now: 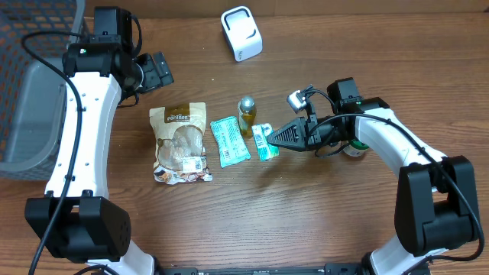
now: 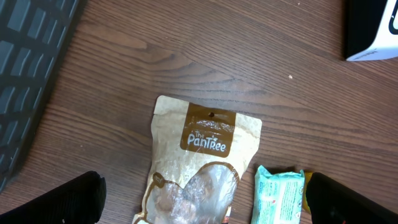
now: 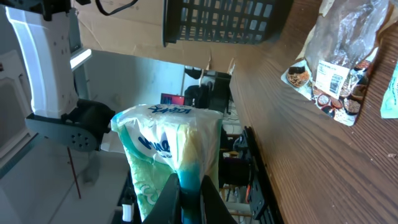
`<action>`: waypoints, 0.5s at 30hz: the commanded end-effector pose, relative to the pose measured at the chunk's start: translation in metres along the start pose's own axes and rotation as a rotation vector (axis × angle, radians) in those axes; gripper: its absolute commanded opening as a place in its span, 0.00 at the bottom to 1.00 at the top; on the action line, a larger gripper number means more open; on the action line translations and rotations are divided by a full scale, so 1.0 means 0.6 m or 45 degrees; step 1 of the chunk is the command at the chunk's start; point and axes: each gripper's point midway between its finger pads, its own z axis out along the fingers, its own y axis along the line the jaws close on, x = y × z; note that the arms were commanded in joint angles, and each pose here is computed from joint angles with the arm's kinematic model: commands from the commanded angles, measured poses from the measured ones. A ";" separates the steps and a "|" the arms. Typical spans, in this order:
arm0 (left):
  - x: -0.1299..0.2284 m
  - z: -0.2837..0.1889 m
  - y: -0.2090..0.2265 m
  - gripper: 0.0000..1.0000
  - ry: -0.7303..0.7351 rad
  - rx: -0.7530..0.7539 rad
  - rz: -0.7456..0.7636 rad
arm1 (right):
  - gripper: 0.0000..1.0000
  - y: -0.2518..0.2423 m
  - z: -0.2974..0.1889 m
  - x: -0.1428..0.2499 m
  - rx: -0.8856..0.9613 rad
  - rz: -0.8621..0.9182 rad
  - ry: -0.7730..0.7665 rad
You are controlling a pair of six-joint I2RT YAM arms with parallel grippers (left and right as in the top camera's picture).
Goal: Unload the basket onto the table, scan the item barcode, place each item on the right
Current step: 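Lift the tissue pack and carry it up to the white scanner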
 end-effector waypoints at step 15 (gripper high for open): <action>-0.009 -0.015 -0.005 1.00 -0.035 0.017 0.017 | 0.04 -0.100 -0.021 0.019 0.484 0.071 0.061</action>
